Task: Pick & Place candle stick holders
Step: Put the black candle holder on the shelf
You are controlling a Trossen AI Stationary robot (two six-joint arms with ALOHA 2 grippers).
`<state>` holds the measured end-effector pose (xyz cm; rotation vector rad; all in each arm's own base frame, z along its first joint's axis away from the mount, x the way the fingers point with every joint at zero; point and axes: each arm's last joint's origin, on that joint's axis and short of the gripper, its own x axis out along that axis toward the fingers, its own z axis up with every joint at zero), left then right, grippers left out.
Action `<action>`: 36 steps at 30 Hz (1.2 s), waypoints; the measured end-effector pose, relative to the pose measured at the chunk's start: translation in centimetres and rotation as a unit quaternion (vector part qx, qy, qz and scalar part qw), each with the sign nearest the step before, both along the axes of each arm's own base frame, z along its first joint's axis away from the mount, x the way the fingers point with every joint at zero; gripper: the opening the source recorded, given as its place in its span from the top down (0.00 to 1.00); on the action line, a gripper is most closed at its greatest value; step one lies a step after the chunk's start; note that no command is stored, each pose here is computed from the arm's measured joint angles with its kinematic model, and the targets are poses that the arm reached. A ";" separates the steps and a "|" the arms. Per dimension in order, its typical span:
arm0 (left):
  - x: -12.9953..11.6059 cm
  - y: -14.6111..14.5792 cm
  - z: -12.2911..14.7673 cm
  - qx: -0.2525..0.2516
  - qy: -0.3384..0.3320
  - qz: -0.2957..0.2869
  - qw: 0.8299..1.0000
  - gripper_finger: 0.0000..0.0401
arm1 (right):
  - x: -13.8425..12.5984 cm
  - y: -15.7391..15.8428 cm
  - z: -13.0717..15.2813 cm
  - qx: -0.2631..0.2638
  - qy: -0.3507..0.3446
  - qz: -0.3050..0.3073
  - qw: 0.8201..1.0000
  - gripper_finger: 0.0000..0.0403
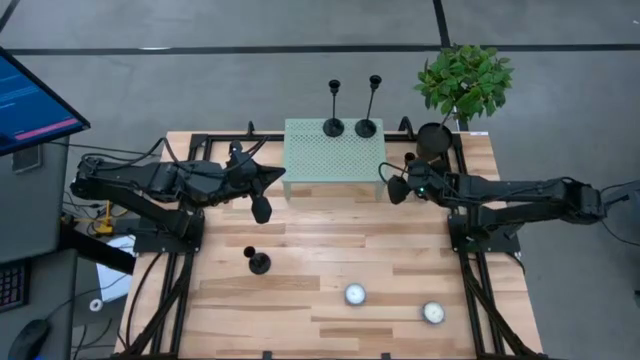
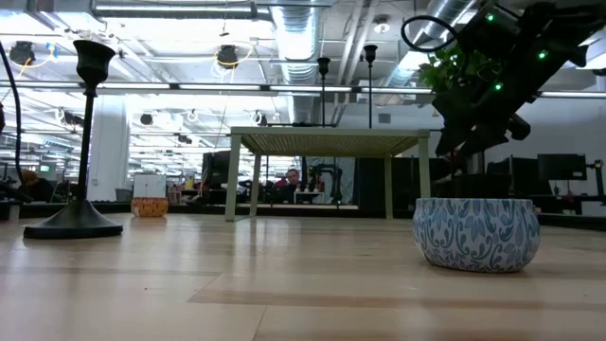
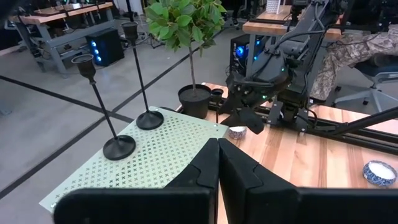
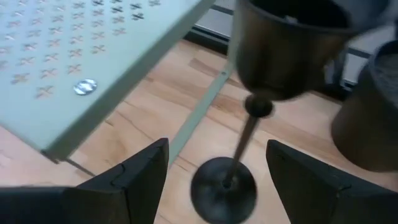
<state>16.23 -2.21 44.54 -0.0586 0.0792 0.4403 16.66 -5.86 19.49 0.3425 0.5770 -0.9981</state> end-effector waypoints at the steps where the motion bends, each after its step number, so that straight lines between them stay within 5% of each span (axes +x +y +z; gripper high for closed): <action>1: 0.0 0.0 0.0 0.000 0.000 0.000 1.000 0.99 | 0.0 -0.1 0.0 0.001 0.001 0.000 1.000 0.35; 8: 0.0 0.0 0.0 0.001 0.001 0.000 1.000 0.99 | -0.2 -0.6 0.0 -0.013 0.012 -0.016 1.000 0.41; 23: 0.0 0.0 0.0 0.012 0.006 -0.001 1.000 0.99 | 0.1 -0.6 0.1 -0.016 0.027 0.044 0.999 0.96; 36: 0.0 0.0 0.0 0.012 0.006 -0.001 1.000 0.99 | -0.1 -0.6 0.4 -0.022 0.019 0.032 0.999 0.98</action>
